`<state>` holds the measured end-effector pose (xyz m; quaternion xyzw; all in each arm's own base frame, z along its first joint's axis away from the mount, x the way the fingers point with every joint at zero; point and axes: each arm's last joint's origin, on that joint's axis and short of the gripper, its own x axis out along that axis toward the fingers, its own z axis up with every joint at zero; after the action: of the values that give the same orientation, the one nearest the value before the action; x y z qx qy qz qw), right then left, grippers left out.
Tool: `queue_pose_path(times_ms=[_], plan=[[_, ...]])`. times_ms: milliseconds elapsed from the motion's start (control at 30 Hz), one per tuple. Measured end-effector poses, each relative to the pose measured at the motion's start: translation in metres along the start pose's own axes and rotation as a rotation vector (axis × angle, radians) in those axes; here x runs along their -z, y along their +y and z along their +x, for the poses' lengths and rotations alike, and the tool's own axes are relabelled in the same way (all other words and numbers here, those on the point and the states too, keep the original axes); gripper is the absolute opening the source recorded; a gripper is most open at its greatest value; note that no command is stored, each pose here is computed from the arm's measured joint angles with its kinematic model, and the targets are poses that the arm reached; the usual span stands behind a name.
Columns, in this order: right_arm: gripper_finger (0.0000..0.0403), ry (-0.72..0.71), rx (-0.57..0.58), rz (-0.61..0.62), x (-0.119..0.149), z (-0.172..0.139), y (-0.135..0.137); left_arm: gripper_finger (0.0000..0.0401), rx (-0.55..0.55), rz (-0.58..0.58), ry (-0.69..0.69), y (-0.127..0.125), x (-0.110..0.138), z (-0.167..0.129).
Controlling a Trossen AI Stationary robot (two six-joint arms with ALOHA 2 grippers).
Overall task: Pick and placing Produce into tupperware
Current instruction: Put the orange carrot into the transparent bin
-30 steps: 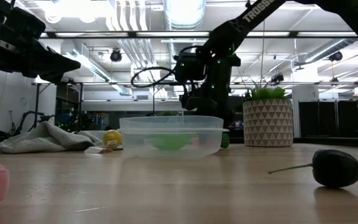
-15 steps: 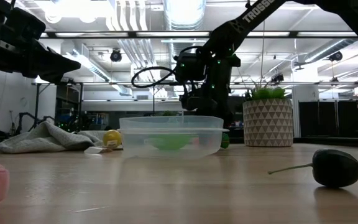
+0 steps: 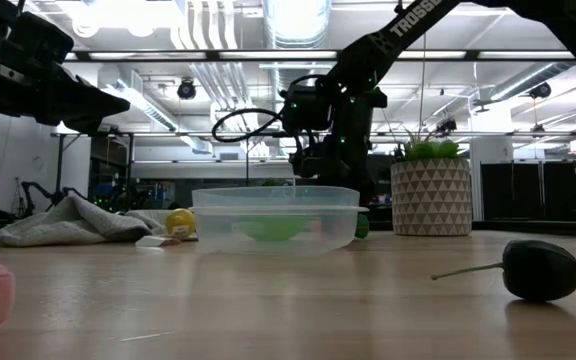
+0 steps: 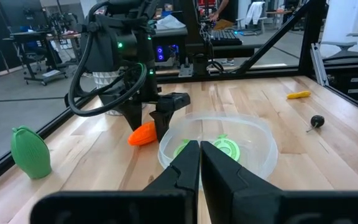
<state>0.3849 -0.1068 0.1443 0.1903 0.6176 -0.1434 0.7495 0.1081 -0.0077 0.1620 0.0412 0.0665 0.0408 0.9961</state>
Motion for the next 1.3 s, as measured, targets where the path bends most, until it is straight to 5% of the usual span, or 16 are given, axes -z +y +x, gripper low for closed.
queue_pose_path(times_ms=[400,1300], plan=[[0.0163,0.0,-0.001,-0.021,0.0,0.0,0.0,0.0,0.0,0.0,0.0,0.0,0.0,0.0],[0.0162,-0.011,-0.016,-0.048,0.005,-0.025,0.005,0.0,0.0,0.001,0.0,0.0,0.0,0.0]])
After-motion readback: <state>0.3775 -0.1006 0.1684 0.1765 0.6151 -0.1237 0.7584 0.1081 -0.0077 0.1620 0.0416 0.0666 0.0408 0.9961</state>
